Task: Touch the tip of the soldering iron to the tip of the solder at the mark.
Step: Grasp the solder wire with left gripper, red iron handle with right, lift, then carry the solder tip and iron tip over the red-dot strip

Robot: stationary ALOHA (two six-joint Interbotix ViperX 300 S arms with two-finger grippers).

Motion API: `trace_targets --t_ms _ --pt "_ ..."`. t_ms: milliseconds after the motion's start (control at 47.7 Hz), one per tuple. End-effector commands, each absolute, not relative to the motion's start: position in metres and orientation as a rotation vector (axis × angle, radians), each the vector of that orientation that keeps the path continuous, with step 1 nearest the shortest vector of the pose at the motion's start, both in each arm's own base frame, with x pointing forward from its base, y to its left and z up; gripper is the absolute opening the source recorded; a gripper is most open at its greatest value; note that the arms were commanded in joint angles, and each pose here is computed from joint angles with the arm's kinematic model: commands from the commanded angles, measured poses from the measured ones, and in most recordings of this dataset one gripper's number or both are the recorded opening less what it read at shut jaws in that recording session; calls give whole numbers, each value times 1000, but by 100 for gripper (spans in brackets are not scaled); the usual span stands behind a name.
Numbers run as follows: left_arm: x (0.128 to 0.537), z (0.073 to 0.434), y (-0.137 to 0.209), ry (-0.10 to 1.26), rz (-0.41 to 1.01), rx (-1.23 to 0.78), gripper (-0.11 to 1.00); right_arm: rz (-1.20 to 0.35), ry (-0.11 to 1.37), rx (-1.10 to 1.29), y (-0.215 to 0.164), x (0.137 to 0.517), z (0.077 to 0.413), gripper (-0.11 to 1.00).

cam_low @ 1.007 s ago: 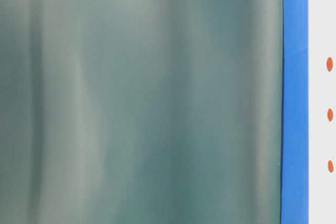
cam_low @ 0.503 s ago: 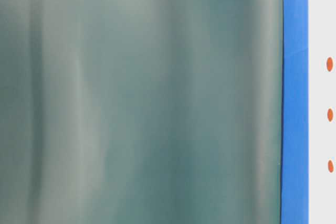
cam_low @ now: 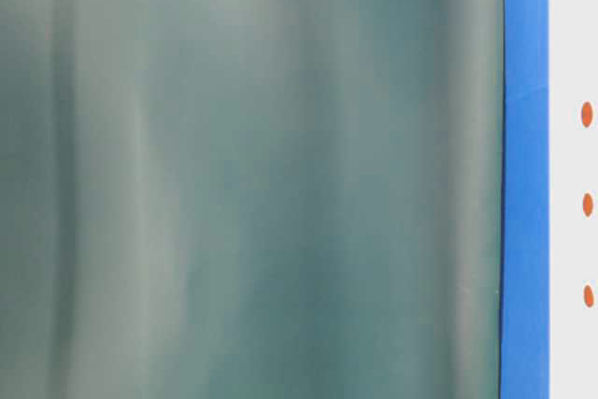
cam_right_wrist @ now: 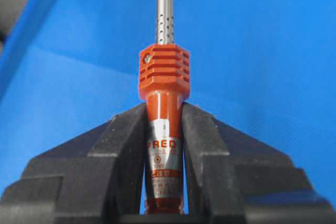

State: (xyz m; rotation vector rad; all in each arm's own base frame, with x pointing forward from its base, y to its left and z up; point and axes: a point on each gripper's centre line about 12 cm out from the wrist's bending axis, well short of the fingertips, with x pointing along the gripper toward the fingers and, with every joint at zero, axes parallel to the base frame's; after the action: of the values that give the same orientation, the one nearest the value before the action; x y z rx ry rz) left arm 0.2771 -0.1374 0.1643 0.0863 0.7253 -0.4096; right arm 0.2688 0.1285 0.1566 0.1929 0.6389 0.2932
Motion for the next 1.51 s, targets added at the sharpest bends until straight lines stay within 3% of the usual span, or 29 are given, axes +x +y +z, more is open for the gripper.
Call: trace_targets --t_ms 0,440,713,1049,1489 --pt "278 191 -134 690 -403 72 2 302 628 194 126 276 184 6" --pt "286 210 -100 665 -292 16 2 245 648 173 99 286 207 6" --pt "307 218 -37 655 -90 -39 2 52 627 173 30 288 220 6" --pt "315 220 29 677 112 -100 2 -167 703 186 -39 285 212 6" --pt "331 214 47 795 139 -68 2 -211 799 177 -58 298 204 6"
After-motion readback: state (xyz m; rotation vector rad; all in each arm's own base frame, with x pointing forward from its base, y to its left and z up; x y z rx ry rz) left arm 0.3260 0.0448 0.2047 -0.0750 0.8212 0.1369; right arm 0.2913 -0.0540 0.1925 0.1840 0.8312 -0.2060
